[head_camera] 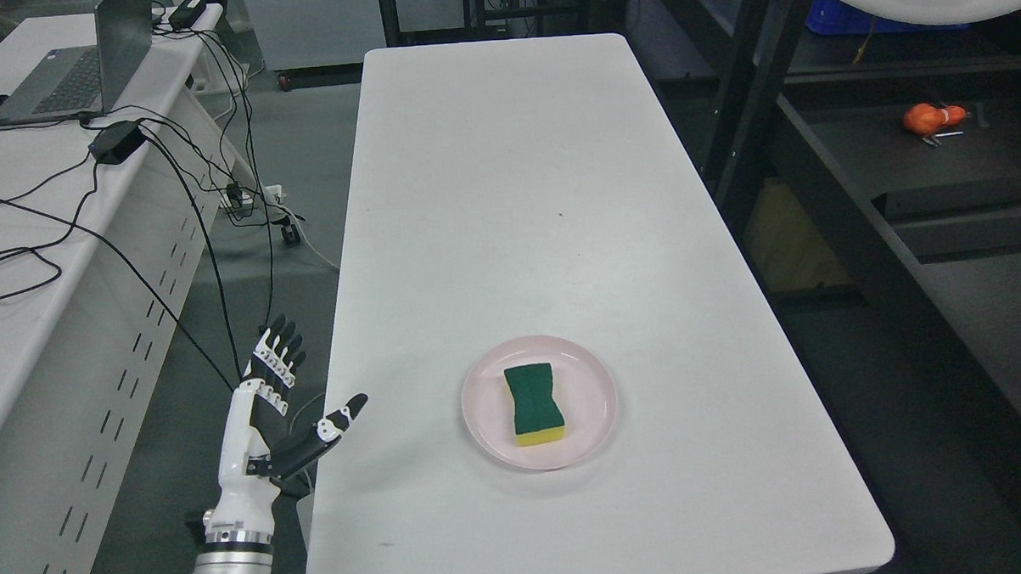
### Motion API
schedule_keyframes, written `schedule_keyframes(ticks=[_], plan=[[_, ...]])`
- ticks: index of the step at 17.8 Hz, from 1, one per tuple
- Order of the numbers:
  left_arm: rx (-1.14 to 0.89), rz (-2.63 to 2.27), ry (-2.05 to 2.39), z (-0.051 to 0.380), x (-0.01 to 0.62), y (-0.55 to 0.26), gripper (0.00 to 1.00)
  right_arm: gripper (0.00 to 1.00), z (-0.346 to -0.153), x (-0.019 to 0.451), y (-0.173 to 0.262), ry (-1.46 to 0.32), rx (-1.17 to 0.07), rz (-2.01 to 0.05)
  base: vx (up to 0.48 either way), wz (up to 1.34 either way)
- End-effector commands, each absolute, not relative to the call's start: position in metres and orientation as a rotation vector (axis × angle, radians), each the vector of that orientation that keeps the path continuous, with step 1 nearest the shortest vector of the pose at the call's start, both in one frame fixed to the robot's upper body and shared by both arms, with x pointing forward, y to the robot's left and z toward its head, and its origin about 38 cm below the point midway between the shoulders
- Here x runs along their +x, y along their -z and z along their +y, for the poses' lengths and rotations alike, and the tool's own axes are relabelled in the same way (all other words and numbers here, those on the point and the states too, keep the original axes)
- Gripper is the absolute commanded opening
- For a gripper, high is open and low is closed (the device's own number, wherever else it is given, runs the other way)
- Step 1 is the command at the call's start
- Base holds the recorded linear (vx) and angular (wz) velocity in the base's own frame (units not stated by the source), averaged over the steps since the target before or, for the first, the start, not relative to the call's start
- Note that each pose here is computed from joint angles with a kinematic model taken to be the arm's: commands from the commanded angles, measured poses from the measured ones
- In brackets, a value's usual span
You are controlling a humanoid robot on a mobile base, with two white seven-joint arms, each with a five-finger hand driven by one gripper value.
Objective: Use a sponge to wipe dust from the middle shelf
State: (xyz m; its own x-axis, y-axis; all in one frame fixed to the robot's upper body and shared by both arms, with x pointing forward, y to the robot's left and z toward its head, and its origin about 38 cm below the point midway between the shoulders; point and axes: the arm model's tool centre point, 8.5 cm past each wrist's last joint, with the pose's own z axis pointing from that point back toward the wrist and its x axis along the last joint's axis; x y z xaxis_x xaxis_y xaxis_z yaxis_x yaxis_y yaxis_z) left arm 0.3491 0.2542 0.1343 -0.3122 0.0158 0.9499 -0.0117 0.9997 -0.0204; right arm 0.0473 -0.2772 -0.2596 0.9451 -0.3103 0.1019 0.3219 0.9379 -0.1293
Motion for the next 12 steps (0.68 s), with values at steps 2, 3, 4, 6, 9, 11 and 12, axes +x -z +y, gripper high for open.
schedule_keyframes(ticks=[2,3,4,6,9,11,12], plan=[[0.011,-1.891,-0.011,0.259,0.348,-0.137,0.99,1.00,-0.287,0.046,0.259,0.324,-0.152,-0.029,0.000,0.00],[0.013,-1.893,-0.012,0.260,0.348,-0.137,0.99,1.00,-0.287,0.046,0.259,0.324,-0.152,-0.029,0.000,0.00],[0.014,-1.893,-0.013,0.261,0.348,-0.137,0.99,1.00,-0.287,0.046,0.259,0.324,-0.152,-0.029,0.000,0.00],[0.013,-1.895,-0.012,0.260,0.348,-0.138,0.99,1.00,-0.287,0.046,0.259,0.324,-0.152,-0.029,0.000,0.00],[0.013,-1.904,-0.008,0.261,0.351,-0.141,0.99,1.00,-0.287,0.046,0.259,0.324,-0.152,-0.029,0.000,0.00],[0.017,-1.924,0.019,0.265,0.359,-0.147,0.99,1.00,-0.287,0.046,0.259,0.324,-0.152,-0.029,0.000,0.00],[0.029,-1.940,0.092,0.271,0.369,-0.155,0.99,1.00,-0.287,0.046,0.259,0.324,-0.154,-0.029,0.000,0.00]])
